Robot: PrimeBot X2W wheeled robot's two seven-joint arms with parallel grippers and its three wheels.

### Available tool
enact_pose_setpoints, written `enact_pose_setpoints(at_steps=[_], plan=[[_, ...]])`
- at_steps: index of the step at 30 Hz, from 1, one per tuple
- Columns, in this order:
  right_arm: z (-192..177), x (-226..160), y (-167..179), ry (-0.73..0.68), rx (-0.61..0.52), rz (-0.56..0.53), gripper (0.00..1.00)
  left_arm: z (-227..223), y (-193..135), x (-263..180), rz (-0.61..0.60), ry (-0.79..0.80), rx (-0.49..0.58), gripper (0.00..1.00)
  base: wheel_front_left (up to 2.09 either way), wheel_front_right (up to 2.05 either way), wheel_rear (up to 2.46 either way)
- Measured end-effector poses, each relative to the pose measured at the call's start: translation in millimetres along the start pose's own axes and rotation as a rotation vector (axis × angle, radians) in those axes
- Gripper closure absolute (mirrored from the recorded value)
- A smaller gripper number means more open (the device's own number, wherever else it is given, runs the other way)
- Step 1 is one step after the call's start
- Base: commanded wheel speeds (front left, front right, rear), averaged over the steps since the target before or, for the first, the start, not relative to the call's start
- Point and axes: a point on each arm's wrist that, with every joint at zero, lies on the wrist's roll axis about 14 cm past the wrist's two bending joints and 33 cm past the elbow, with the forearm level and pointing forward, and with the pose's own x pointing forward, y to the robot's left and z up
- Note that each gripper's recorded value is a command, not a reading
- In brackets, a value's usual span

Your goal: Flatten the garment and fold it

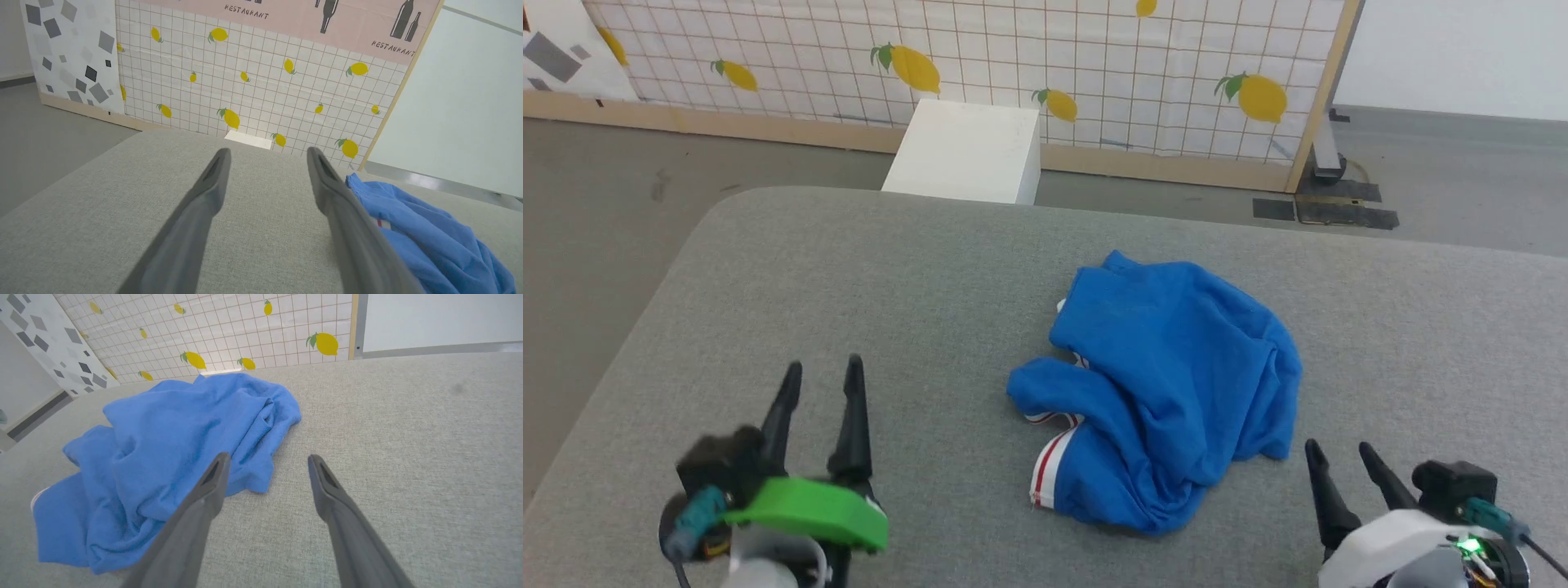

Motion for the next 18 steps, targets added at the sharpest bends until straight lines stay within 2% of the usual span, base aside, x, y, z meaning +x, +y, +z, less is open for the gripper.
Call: enact_pose_setpoints(at_steps=[5, 11, 18], plan=[[-8.3, 4.4, 16.0, 0.131, -0.031, 0.051, 0.0, -2.8, 5.4, -10.7, 0.049, -0.008, -0.003, 0.0, 0.0, 0.0, 0.0], [-50.0, 6.4, 78.4, 0.463, -0.149, 0.239, 0.0, -3.5, 2.1, -9.7, 0.058, -0.022, -0.013, 0.0, 0.0, 0.0, 0.0], [-83.4, 14.1, 89.7, 0.695, -0.301, 0.283, 0.0, -10.4, 5.3, -10.8, 0.071, -0.008, -0.012, 0.0, 0.0, 0.0, 0.0]])
